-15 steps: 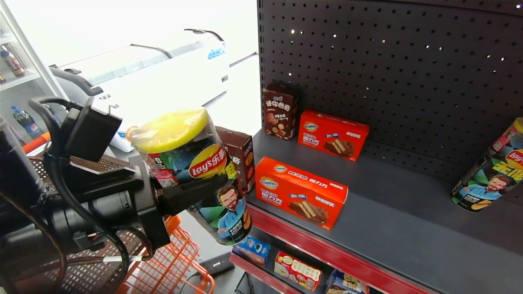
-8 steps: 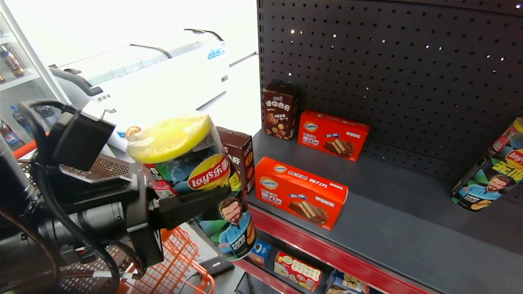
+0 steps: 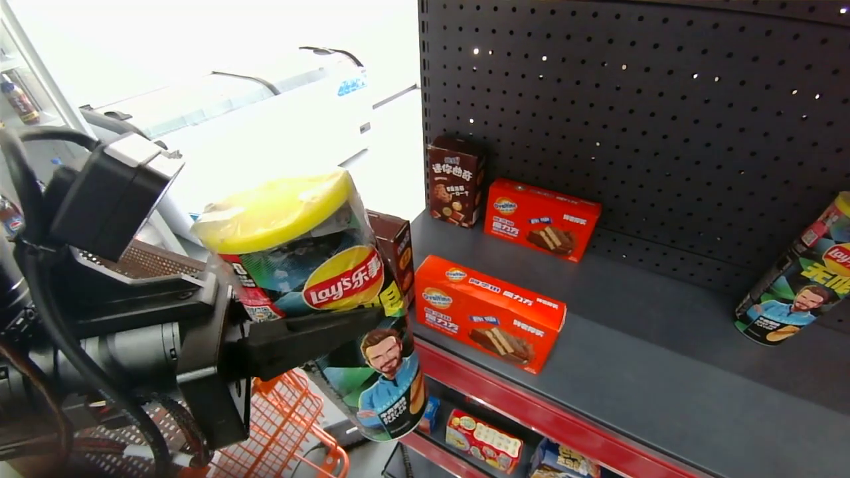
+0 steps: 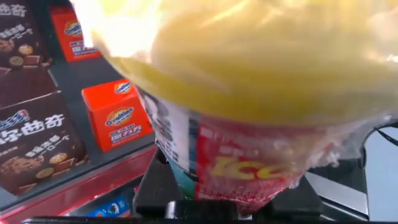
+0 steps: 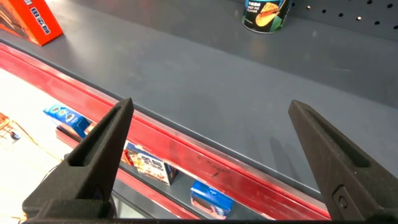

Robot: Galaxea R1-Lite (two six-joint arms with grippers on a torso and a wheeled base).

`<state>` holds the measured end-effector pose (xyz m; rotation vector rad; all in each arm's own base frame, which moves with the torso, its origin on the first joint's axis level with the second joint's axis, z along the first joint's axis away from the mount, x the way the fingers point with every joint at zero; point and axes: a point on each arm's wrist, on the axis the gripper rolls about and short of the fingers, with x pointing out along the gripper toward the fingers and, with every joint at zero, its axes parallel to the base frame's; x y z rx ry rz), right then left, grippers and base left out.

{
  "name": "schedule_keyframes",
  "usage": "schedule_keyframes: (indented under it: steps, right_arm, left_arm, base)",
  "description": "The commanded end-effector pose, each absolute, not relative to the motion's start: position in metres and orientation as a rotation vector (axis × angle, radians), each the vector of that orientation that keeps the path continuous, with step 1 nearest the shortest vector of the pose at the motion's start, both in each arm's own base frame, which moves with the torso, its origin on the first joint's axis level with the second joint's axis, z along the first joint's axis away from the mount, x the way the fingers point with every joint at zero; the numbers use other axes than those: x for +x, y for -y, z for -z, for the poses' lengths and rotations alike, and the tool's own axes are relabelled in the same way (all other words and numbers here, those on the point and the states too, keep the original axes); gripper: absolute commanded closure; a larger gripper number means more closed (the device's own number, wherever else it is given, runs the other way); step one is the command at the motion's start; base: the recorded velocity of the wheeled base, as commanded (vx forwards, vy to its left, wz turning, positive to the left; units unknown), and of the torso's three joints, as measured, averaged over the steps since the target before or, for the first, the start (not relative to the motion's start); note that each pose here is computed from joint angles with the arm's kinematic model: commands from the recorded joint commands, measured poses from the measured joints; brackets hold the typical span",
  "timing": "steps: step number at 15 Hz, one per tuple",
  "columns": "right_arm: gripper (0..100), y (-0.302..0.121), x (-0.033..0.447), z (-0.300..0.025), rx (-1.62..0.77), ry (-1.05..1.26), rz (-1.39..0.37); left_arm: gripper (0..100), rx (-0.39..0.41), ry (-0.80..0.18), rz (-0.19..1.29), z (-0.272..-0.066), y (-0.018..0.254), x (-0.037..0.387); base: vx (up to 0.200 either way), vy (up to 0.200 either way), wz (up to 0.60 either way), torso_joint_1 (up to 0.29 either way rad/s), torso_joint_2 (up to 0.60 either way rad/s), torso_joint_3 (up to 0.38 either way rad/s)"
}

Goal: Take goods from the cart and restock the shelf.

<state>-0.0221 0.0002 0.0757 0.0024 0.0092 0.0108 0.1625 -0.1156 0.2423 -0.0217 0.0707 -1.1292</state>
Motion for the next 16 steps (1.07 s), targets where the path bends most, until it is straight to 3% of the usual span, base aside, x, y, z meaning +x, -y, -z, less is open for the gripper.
schedule_keyframes:
  steps: [1,16]
  right_arm:
    - [0,0.0,-0.022,-0.076,0.003,-0.011,-0.011]
    - [0,0.0,-0.022,-0.076,0.005,-0.011,-0.011]
  left_arm:
    - [100,-0.022,-0.061,1.145,-0.245,0.117,0.162]
    - [100,-0.021,-0.023,1.153,-0.255,0.118,0.164]
  base:
    - [0.0,0.0,0.0,0.0,0.0,0.0]
    - [0.0,0.0,-0.56,0.002,0.0,0.003]
